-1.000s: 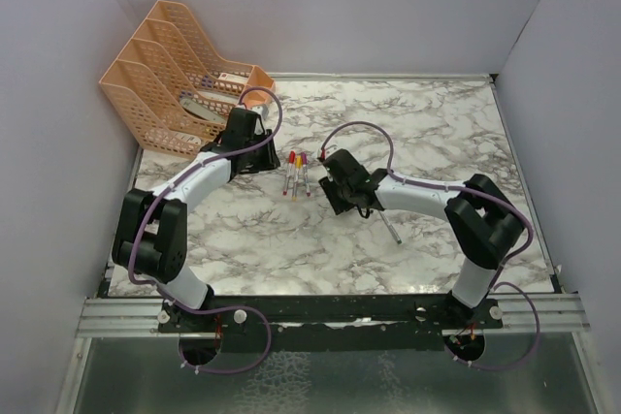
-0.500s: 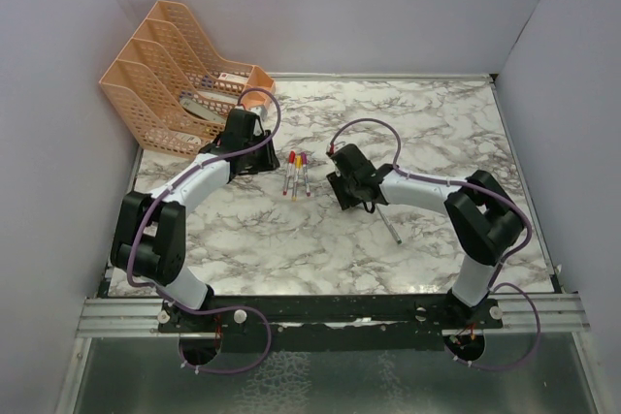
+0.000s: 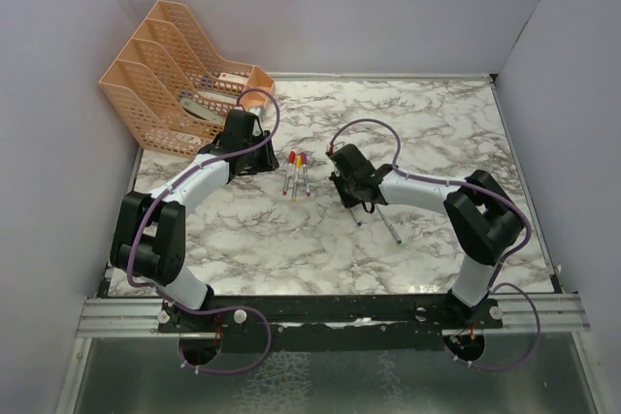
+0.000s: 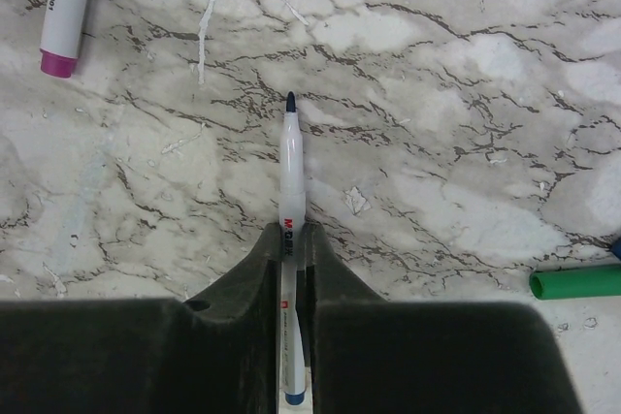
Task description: Insert the pens into the pen caps
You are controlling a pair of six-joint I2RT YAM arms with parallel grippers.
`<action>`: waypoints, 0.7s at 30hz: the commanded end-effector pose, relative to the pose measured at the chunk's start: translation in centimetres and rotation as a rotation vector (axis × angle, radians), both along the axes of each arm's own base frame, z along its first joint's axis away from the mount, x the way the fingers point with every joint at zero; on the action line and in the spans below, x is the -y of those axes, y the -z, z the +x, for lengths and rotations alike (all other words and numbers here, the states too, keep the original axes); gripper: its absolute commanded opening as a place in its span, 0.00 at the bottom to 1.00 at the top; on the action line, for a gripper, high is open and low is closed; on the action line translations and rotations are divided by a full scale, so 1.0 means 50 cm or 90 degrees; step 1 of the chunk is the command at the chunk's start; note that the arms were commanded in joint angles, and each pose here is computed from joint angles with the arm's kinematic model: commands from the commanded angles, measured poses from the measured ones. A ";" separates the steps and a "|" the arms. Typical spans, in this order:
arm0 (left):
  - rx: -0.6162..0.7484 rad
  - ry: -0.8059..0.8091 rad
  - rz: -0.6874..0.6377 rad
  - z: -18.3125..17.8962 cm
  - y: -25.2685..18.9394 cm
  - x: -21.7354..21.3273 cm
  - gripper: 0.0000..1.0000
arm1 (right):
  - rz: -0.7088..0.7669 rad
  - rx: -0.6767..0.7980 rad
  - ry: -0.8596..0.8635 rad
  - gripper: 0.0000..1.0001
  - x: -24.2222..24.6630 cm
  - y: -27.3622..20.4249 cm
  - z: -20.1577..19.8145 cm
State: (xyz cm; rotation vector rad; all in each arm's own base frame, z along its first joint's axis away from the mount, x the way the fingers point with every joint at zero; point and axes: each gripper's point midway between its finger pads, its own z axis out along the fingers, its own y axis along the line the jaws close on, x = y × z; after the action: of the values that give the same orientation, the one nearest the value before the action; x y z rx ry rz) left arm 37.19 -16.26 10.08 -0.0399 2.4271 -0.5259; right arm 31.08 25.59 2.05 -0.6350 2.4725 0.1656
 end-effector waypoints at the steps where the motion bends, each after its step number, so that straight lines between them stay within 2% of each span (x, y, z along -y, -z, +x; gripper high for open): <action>1: 0.024 0.010 -0.017 0.001 -0.022 0.003 0.32 | -0.023 -0.066 0.013 0.01 0.013 0.053 -0.030; 5: 0.050 0.065 -0.048 -0.005 -0.037 0.029 0.32 | -0.013 -0.021 0.047 0.01 0.004 0.008 0.008; 12: 0.145 0.153 -0.111 -0.027 -0.092 0.070 0.32 | 0.076 0.101 0.126 0.01 -0.024 -0.146 0.085; 17: 0.199 0.226 -0.165 -0.063 -0.131 0.105 0.34 | 0.203 0.168 0.183 0.01 -0.022 -0.251 0.113; 21: 0.233 0.281 -0.209 -0.092 -0.159 0.148 0.36 | 0.318 0.205 0.179 0.01 -0.024 -0.316 0.111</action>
State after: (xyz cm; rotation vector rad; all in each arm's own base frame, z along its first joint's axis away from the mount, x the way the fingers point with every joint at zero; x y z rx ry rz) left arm 34.00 -20.59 14.61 0.2661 2.1429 -0.8748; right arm 35.66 26.43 13.01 -0.2328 2.2398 0.3131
